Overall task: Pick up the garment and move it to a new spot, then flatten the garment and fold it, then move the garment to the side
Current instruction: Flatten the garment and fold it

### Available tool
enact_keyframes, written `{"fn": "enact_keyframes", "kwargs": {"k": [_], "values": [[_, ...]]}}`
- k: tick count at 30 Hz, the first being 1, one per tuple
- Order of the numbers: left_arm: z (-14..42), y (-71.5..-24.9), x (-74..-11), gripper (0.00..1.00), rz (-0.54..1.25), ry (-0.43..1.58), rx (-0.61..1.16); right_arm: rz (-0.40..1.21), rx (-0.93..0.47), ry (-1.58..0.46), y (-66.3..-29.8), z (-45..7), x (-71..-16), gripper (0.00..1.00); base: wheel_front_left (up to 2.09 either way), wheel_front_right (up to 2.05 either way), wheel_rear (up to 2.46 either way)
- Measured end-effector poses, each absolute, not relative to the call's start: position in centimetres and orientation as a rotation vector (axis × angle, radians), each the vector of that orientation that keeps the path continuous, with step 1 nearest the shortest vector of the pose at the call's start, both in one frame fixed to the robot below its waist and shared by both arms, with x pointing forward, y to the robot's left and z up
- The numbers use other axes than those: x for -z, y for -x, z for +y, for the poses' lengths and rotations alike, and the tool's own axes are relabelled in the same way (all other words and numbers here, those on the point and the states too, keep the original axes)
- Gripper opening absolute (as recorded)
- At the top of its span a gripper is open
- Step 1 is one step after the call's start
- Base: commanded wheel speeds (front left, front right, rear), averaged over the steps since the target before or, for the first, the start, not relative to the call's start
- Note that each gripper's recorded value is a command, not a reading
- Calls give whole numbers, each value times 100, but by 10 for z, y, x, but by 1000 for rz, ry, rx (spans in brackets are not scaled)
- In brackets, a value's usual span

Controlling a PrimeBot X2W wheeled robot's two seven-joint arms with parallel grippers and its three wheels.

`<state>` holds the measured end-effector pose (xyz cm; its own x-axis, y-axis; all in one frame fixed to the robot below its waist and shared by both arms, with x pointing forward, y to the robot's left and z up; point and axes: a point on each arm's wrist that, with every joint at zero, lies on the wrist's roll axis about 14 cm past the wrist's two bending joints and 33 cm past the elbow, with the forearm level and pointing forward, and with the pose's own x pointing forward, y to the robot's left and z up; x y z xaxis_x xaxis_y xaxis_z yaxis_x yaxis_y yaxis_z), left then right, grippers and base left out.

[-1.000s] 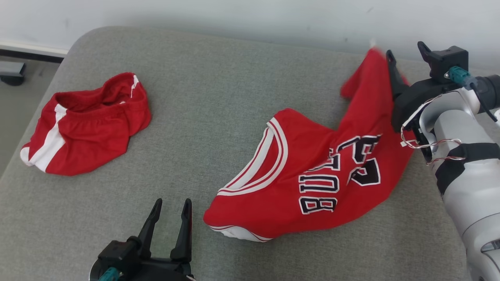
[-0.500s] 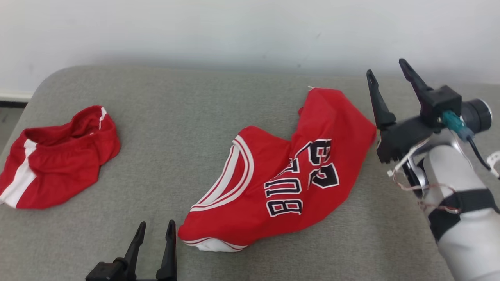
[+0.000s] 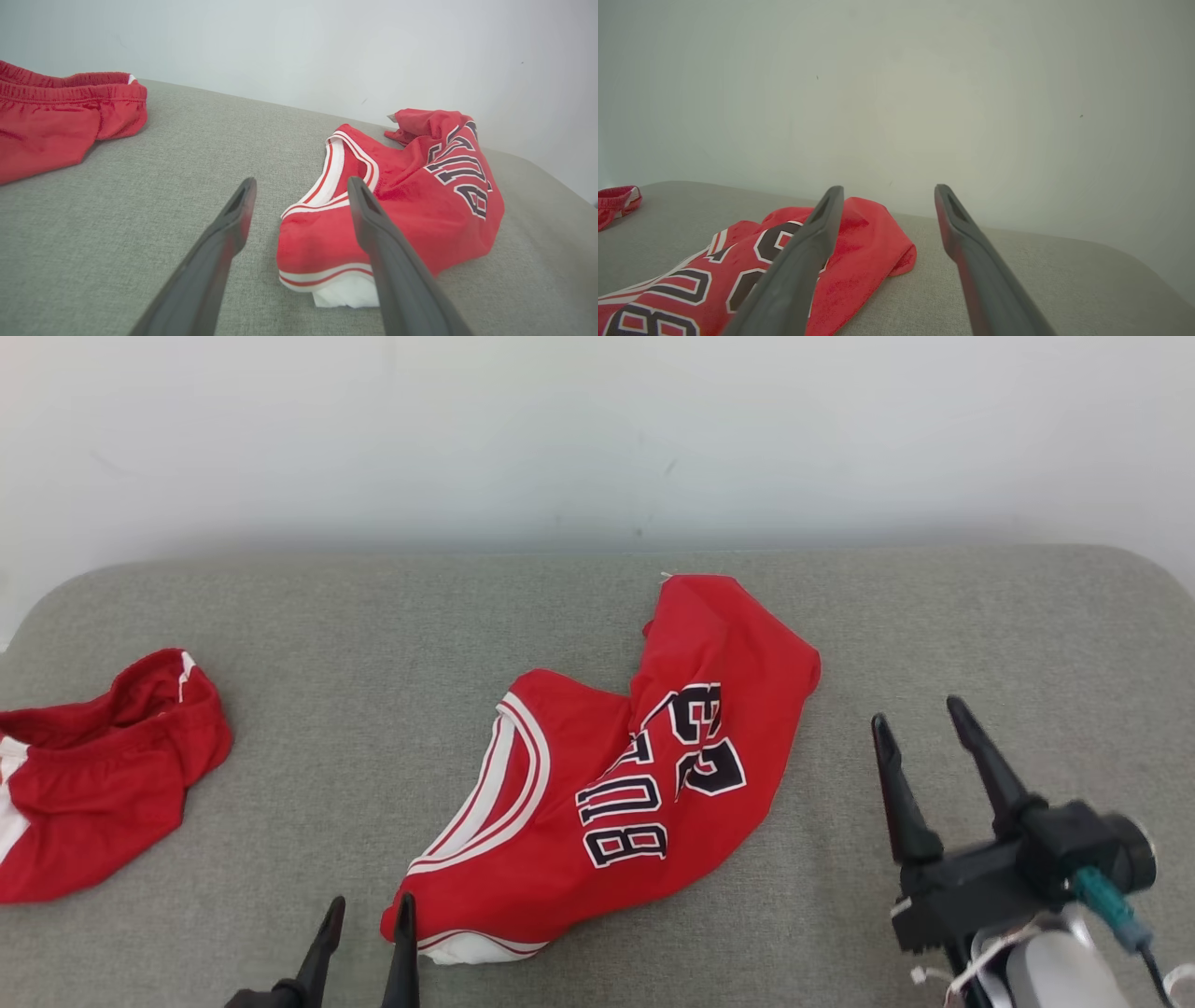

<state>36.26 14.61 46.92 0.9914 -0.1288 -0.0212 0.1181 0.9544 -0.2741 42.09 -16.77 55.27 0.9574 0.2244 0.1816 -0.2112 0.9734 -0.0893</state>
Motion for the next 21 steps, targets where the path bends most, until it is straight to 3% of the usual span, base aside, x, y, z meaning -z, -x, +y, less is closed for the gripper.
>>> {"fn": "enact_keyframes", "kwargs": {"k": [7,21], "values": [[128,-356,-450,100,106,270,175,-95,-179,7,-386,-164,-513,100,0,0,0],[117,-347,-399,100,283,271,191,-17,-107,-57,-371,-169,-486,100,0,0,0]]}}
